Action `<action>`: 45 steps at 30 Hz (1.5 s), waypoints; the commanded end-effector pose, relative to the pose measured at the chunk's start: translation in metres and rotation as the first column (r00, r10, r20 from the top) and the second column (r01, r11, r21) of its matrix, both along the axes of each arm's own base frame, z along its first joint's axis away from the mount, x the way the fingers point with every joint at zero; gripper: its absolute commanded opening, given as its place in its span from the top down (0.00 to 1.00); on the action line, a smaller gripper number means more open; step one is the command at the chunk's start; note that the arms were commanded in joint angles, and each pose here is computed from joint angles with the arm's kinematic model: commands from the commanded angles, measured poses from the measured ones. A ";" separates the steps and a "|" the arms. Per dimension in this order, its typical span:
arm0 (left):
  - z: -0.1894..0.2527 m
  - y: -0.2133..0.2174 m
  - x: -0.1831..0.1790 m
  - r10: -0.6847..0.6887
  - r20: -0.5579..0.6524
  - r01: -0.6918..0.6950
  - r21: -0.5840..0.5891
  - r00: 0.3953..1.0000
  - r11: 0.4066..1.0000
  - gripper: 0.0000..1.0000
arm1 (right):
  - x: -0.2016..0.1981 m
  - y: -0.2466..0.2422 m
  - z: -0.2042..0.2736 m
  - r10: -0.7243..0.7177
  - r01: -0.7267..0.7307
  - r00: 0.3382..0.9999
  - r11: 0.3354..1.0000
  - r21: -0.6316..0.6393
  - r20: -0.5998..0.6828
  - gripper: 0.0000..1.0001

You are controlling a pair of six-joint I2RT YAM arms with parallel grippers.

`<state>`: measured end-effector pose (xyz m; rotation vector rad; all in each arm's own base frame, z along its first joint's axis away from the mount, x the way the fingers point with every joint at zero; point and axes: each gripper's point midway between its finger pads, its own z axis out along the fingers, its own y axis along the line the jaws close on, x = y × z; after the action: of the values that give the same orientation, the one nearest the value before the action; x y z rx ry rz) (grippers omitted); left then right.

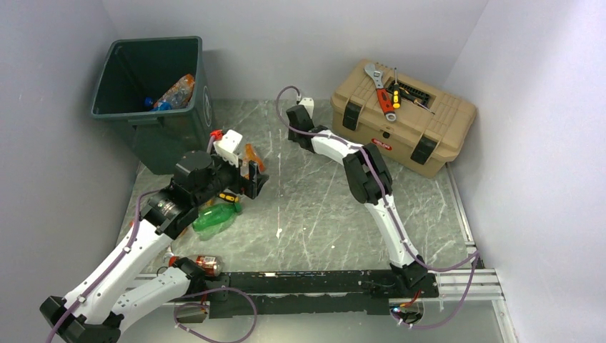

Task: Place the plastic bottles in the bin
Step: Pick up the plastic bottle from the corner of the board.

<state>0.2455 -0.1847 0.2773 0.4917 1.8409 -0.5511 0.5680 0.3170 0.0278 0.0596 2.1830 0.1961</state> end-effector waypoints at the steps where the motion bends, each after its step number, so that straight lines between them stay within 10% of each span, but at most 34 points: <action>1: 0.012 0.004 0.002 0.027 0.053 -0.025 -0.021 0.998 0.999 0.01 | -0.007 0.001 0.036 0.026 -0.028 0.999 0.999 0.045 0.044 0.93; 12: 0.047 0.034 -0.005 0.145 0.241 -0.119 -0.119 0.960 0.986 0.00 | -0.122 -0.001 0.178 0.117 -0.149 0.973 0.976 0.156 0.199 1.00; 19: 0.074 0.005 -0.035 -0.048 0.430 0.148 -0.201 0.902 0.968 0.00 | -0.259 -0.025 0.203 0.346 -0.362 0.932 0.903 0.232 0.107 1.00; 30: 0.074 -0.041 -0.059 -0.538 0.512 0.481 0.252 0.670 0.840 0.00 | -0.427 -0.099 0.219 0.650 -0.610 0.753 0.748 0.262 -0.101 1.00; 45: 0.002 -0.103 -0.053 -0.862 0.199 0.374 0.839 0.467 0.396 0.01 | -0.442 -0.096 0.211 0.735 -0.691 0.660 0.675 0.257 -0.154 1.00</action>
<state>0.1822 -0.2920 0.2807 1.6899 1.1026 -0.2976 0.1286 0.2161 0.2223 -0.6898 2.3684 0.8379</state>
